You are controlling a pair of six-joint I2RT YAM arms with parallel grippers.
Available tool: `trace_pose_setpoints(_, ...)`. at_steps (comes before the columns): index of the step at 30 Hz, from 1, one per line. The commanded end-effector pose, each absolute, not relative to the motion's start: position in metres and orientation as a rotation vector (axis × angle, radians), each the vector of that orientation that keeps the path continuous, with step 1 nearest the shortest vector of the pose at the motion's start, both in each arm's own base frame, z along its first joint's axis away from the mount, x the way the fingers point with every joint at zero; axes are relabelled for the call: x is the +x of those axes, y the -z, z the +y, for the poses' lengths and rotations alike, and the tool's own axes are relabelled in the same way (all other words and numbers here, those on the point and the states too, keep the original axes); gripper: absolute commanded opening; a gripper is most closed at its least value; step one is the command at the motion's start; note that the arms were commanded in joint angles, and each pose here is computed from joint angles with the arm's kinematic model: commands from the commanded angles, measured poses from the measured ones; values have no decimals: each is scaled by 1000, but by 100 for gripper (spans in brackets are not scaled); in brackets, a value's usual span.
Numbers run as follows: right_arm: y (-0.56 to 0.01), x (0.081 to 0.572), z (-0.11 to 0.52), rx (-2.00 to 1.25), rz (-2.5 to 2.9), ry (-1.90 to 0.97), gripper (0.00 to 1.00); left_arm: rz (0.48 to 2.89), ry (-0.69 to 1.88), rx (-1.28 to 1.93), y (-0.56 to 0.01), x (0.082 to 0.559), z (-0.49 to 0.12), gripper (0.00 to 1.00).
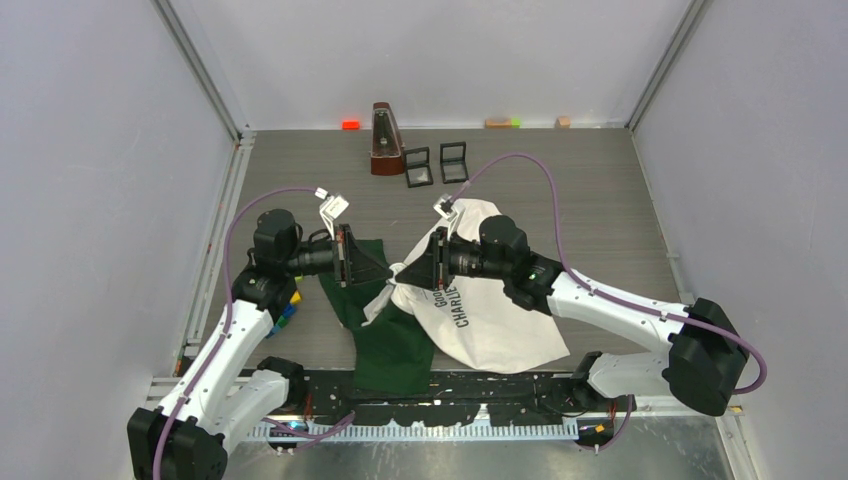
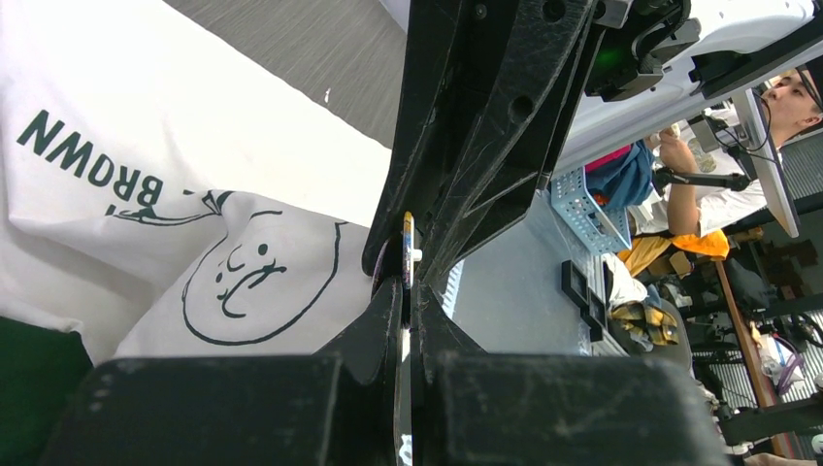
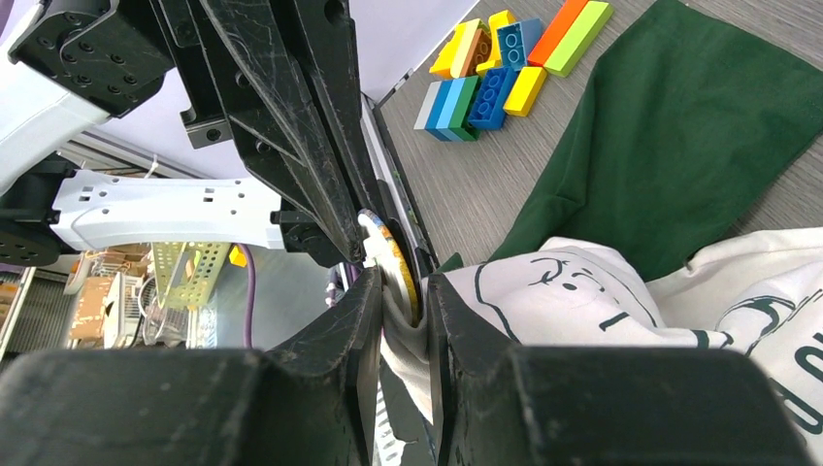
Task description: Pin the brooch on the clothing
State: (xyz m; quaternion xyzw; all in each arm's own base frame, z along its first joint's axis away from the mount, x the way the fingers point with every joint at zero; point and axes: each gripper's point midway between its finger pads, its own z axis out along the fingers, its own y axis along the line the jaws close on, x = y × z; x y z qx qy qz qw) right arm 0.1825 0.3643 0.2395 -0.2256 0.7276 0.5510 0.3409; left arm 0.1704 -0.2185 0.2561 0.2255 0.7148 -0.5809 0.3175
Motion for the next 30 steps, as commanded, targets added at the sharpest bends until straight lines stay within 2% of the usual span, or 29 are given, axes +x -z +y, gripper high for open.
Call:
trace_pose_setpoints(1, -219, 239, 332, -337, 1949, -1178, 17, 1765, 1643, 764, -285, 138, -220, 0)
trace_pose_setpoints(16, -218, 243, 329, -320, 1942, -1178, 17, 1805, 1597, 705, -278, 148, -220, 0)
trace_pose_setpoints(19, -225, 237, 326, -346, 1914, -1191, 25, 1881, 1512, 645, -264, 161, -217, 0)
trace_pose_setpoints(22, -234, 232, 322, -379, 1877, -1187, 39, 1962, 1422, 568, -249, 175, -212, 2)
trace_pose_setpoints(24, -239, 229, 317, -400, 1858, -1173, 47, 2003, 1380, 529, -243, 181, -208, 13)
trace_pose_setpoints(27, -251, 225, 305, -416, 1827, -1124, 58, 2048, 1349, 481, -238, 186, -204, 45)
trace_pose_setpoints(28, -253, 225, 298, -403, 1828, -1094, 64, 2056, 1335, 468, -238, 187, -203, 54)
trace_pose_setpoints(30, -254, 228, 285, -391, 1833, -1016, 70, 2072, 1275, 428, -238, 192, -197, 69)
